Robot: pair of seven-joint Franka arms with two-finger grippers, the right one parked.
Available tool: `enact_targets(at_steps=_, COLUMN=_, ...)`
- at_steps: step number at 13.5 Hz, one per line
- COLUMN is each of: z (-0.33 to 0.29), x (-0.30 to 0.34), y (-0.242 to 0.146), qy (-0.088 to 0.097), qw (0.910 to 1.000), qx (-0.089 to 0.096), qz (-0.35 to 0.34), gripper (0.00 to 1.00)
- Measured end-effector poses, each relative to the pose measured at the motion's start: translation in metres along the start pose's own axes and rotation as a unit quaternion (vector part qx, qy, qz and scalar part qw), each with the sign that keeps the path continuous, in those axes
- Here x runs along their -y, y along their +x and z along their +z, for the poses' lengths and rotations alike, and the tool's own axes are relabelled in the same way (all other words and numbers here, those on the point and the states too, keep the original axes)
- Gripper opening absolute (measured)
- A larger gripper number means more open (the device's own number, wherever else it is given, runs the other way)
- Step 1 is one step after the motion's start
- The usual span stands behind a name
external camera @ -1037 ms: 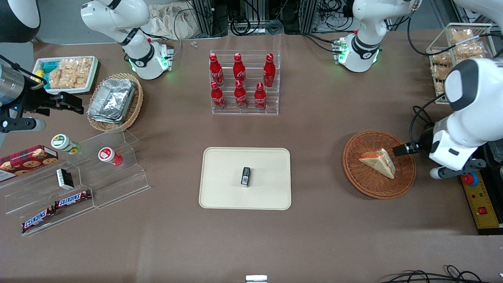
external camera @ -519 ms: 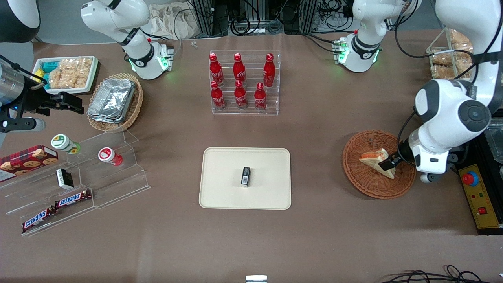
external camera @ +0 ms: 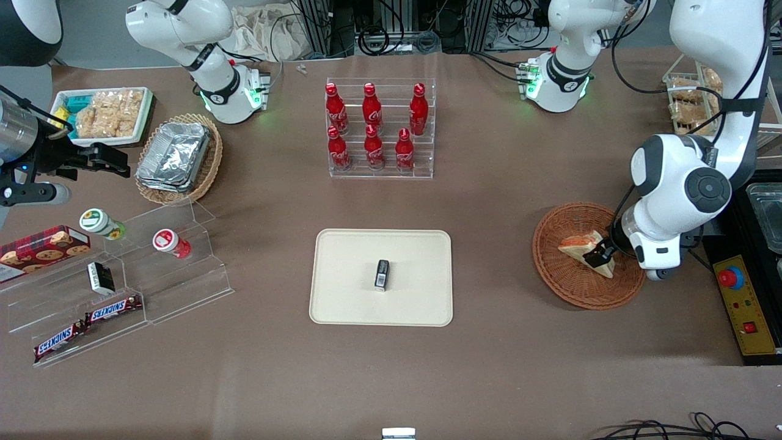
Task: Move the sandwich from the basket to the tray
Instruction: 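Lower the open left gripper over the wrapped sandwich in the basket, then close the left gripper on the sandwich wedge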
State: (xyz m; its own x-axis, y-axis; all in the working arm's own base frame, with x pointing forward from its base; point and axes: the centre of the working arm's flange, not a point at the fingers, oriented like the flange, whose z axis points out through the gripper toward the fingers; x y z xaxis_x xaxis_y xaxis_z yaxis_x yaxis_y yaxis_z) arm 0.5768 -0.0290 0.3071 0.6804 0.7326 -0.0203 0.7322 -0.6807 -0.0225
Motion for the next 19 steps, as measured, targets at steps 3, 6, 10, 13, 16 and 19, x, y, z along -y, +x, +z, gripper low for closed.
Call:
enact_targets(at_steps=3, z=0.011, x=0.003, y=0.0, qy=0.007, qw=0.9999, qx=0.006, qz=-0.005, gripper=1.0)
enact_targets(at_steps=6, z=0.026, x=0.006, y=0.003, qy=0.014, qw=0.9998, qx=0.013, qz=-0.011, gripper=1.0)
enact_targets(at_steps=10, z=0.047, x=0.01, y=0.009, qy=0.011, qw=0.9997, qx=0.015, qz=-0.018, gripper=1.0)
enact_targets(at_steps=13, z=0.059, x=0.013, y=0.012, qy=0.014, qw=0.9994, qx=0.019, qz=-0.023, gripper=1.0)
enact_targets(at_steps=16, z=0.073, x=0.012, y=0.013, qy=0.013, qw=0.9996, qx=0.017, qz=-0.021, gripper=0.96)
enact_targets(at_steps=19, z=0.071, x=0.01, y=0.015, qy=0.009, qw=0.9994, qx=0.012, qz=-0.031, gripper=0.63)
